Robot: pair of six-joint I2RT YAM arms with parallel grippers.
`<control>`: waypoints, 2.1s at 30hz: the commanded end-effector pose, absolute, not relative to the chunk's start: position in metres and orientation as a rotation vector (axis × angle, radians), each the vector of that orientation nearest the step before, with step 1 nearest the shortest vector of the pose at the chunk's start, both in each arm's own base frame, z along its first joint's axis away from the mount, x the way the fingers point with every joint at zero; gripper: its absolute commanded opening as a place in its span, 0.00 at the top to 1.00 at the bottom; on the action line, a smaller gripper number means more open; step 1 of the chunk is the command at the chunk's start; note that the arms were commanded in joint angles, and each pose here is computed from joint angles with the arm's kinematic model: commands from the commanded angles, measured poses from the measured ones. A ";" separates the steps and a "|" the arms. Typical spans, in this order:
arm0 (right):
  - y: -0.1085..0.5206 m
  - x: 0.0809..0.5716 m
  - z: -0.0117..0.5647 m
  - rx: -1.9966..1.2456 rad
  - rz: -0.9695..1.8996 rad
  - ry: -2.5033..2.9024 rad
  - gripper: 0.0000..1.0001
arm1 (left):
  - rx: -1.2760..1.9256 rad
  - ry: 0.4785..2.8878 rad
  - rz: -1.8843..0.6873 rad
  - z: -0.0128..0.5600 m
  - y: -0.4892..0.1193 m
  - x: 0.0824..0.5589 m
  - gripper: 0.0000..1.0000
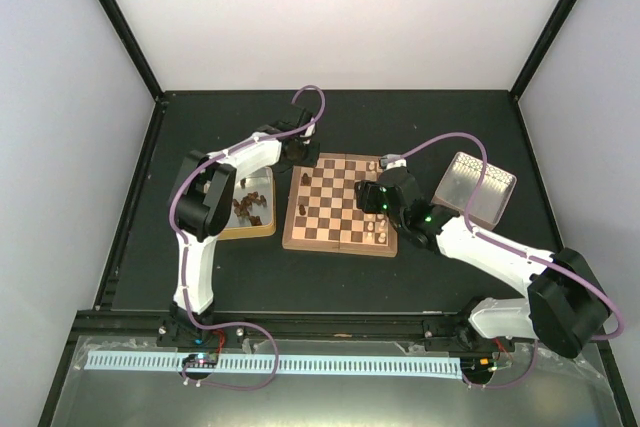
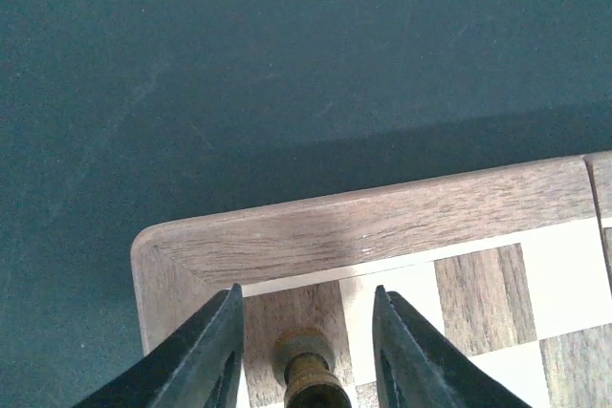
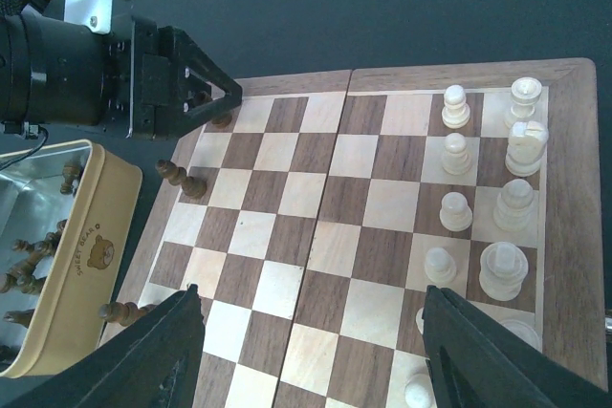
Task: Set up the chess pieces on the board
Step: Place the chess piece on the chessboard, then pick up the chess piece from the storage box.
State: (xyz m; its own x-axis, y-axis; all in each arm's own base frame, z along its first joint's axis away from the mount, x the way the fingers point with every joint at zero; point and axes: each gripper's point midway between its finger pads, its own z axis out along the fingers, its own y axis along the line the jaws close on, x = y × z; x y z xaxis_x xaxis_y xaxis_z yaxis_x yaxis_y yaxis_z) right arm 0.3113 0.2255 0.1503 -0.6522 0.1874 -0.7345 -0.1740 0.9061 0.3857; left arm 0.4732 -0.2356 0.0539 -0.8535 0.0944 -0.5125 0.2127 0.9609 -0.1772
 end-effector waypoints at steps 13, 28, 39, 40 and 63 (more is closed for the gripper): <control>0.232 0.316 0.171 0.006 0.589 2.179 0.36 | -0.223 2.393 -0.233 0.156 -0.147 0.455 0.49; 0.238 0.315 0.165 0.008 0.633 2.199 0.38 | -0.623 2.474 -0.199 0.070 -0.048 0.387 0.72; 0.239 0.315 0.166 0.006 0.637 2.197 0.40 | -0.604 2.543 -0.210 0.044 -0.046 0.409 0.73; 0.239 0.316 0.167 0.007 0.638 2.196 0.40 | -0.597 2.549 -0.213 0.043 -0.046 0.412 0.73; 0.264 0.315 0.183 -0.105 0.745 2.191 0.41 | -0.490 2.584 -0.412 0.069 -0.072 0.400 0.98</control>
State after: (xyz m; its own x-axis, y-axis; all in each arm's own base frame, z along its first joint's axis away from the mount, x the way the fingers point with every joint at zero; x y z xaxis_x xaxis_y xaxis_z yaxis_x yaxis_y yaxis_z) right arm 0.3108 0.2474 0.1635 -0.6830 0.1849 -0.7066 -0.2360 0.8597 0.4530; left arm 0.4066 -0.0537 0.0357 -0.8209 -0.4117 -0.3957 -0.3291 0.9074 -0.2613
